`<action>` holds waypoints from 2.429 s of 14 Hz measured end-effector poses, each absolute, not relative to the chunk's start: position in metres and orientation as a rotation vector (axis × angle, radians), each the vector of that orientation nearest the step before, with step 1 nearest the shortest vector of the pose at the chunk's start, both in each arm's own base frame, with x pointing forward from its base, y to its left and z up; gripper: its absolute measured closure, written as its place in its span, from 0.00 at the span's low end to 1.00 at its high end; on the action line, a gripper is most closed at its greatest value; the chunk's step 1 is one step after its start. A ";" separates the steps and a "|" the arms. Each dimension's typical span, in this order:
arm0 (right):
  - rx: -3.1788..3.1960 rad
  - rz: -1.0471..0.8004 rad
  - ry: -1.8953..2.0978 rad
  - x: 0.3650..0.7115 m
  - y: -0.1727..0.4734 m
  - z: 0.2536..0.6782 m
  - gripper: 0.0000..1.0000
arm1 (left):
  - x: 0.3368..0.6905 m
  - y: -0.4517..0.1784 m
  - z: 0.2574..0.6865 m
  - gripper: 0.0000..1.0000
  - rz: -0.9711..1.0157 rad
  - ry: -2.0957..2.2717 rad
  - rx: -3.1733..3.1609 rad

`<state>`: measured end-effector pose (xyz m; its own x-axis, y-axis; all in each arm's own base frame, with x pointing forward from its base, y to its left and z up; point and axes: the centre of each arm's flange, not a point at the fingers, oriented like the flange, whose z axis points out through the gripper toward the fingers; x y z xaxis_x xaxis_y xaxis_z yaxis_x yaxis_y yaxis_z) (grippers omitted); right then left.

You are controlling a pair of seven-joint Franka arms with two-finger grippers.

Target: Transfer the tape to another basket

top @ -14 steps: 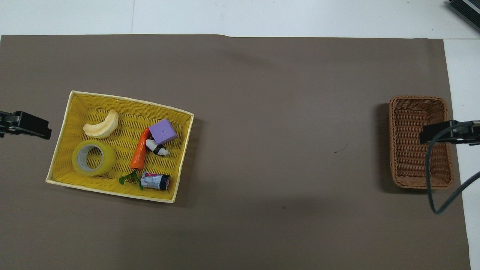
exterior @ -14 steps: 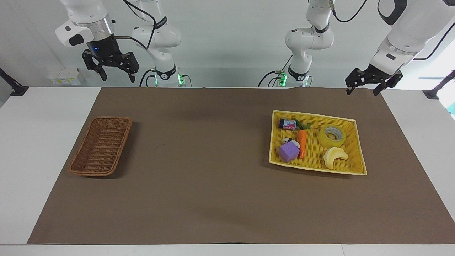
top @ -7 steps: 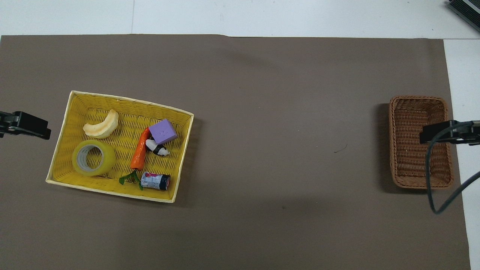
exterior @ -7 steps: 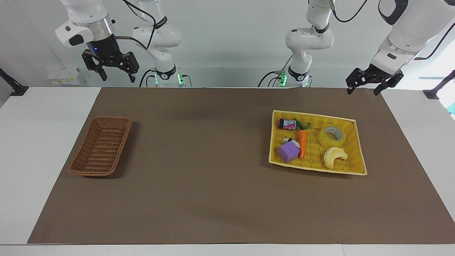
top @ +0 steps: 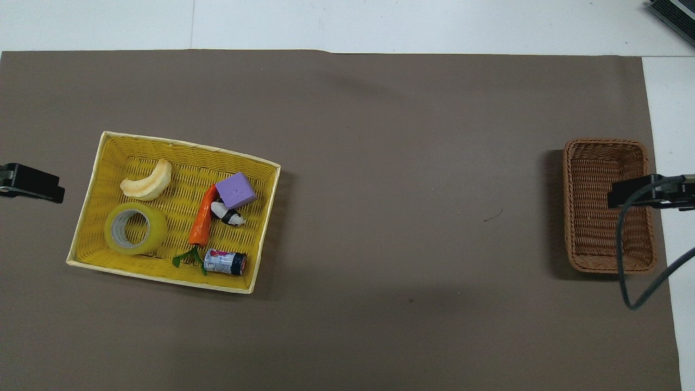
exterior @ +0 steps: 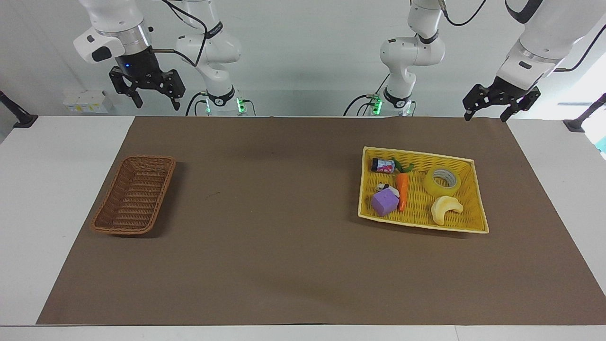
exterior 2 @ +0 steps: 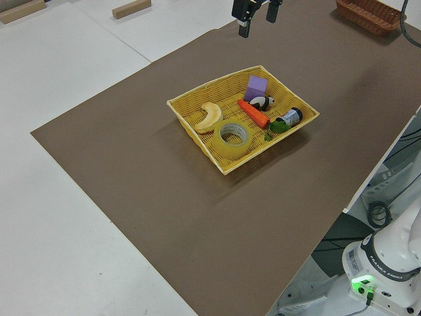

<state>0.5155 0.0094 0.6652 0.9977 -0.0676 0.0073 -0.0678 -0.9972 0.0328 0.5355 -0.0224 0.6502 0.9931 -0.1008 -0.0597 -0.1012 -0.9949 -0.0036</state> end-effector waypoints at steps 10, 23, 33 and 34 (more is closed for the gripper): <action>3.107 0.009 -0.106 0.516 0.009 0.665 0.00 | 0.537 -0.021 0.642 0.00 0.054 0.234 -3.134; 3.107 0.007 -0.106 0.516 0.009 0.664 0.00 | 0.529 -0.020 0.633 0.00 0.054 0.275 -3.132; 3.107 0.004 -0.106 0.516 0.009 0.663 0.00 | 0.529 -0.007 0.612 0.00 0.081 0.306 -3.132; 3.107 0.003 -0.106 0.516 0.009 0.663 0.00 | 0.530 -0.001 0.603 0.00 0.079 0.314 -3.132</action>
<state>0.5155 0.0092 0.6633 0.9977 -0.0679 0.0033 -0.0679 -0.9971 0.0331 0.5300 -0.0013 0.6031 0.9789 -0.1983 -0.0494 -0.1980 -0.9801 0.0119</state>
